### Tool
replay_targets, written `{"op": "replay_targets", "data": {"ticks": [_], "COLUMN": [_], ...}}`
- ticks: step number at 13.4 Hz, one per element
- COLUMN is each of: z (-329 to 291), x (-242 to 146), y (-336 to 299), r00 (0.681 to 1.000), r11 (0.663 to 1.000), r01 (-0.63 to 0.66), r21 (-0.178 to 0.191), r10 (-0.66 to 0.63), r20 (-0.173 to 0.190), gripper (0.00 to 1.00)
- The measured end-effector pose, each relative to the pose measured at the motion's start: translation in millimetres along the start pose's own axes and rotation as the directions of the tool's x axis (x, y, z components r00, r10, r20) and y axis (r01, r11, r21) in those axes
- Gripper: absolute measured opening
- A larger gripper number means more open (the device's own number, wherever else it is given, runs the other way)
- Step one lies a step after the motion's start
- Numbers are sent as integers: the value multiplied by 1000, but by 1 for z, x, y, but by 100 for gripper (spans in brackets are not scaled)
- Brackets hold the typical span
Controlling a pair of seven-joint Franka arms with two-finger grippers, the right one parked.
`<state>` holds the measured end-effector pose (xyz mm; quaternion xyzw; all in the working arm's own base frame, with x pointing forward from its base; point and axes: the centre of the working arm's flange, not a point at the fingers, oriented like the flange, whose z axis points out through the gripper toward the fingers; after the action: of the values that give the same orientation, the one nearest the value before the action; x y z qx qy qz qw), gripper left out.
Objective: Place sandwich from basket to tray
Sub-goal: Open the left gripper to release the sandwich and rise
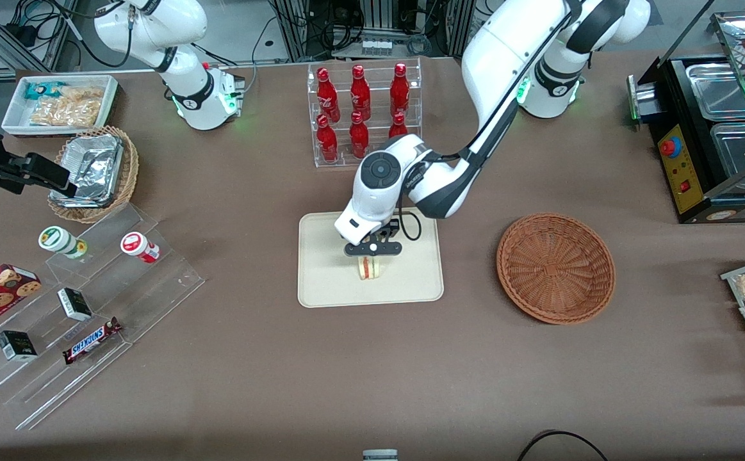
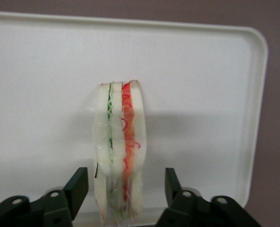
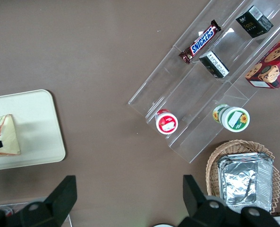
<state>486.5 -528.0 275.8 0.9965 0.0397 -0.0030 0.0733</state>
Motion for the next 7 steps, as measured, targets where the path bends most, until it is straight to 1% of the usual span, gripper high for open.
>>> {"op": "replay_targets", "data": {"ticks": [1, 2, 4, 7], "z": [-23, -49, -111, -205], "x": [1, 5, 19, 39], "y": [1, -3, -27, -89], "r00": [999, 997, 990, 971], "r11": [999, 997, 988, 961], "r01": [32, 75, 143, 238], "r21": [0, 13, 55, 139], "r10": [-32, -74, -142, -239], "r20": [-9, -14, -18, -15], "gripper": [88, 99, 100, 100]}}
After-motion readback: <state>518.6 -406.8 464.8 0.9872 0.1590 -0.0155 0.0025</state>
